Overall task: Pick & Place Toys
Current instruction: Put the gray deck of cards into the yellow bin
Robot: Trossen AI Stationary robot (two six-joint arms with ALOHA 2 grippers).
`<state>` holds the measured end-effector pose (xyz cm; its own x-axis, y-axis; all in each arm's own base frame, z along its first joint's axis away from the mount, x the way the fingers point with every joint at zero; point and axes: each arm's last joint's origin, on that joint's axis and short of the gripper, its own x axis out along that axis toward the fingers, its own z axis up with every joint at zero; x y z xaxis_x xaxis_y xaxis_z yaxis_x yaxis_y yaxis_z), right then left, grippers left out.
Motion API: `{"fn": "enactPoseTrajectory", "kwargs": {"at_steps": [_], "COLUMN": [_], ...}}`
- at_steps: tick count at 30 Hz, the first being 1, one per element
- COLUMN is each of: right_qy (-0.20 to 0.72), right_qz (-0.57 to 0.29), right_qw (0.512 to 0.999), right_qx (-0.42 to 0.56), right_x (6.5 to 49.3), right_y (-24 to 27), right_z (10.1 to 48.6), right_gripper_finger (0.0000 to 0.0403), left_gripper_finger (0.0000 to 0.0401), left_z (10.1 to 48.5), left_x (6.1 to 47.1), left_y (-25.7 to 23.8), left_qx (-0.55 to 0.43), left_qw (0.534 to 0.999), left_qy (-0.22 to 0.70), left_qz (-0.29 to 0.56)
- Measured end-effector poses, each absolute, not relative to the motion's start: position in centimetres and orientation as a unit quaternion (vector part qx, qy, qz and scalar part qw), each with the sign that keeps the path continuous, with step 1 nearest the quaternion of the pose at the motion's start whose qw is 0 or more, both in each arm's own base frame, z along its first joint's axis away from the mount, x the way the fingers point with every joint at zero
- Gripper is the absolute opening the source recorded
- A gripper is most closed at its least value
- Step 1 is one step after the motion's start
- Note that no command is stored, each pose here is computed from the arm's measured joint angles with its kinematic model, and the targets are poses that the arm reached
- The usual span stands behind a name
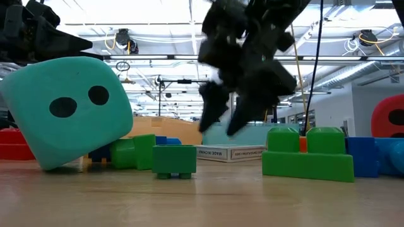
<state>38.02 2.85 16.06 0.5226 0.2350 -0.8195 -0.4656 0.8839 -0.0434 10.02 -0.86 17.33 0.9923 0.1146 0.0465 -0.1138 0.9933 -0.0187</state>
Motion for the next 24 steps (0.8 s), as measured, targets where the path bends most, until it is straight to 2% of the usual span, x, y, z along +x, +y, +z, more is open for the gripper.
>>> {"fn": "enactPoseTrajectory", "kwargs": {"at_steps": [9,19,24], "right_qy": [0.487,0.457,0.484], "right_qz": [0.220,0.171,0.191], "right_qw": [0.836,0.862,0.842], "right_qx": [-0.122,-0.139,-0.142], "right_x": [38.2,37.4,36.6], "right_y": [2.3,2.5,2.9], "right_z": [13.1,16.9,16.8], "right_gripper_finger": [0.0355,0.0354,0.0354], "left_gripper_finger": [0.0296,0.0296,0.0296], "left_z": [17.3,17.3,17.3], "left_x": [10.0,10.0,10.0], "left_y": [-0.9,-0.9,-0.8], "left_qx": [-0.010,-0.008,-0.009], "left_qw": [0.998,0.998,0.998], "left_qy": [-0.024,-0.025,-0.024], "left_qz": [0.057,0.057,0.057]}}
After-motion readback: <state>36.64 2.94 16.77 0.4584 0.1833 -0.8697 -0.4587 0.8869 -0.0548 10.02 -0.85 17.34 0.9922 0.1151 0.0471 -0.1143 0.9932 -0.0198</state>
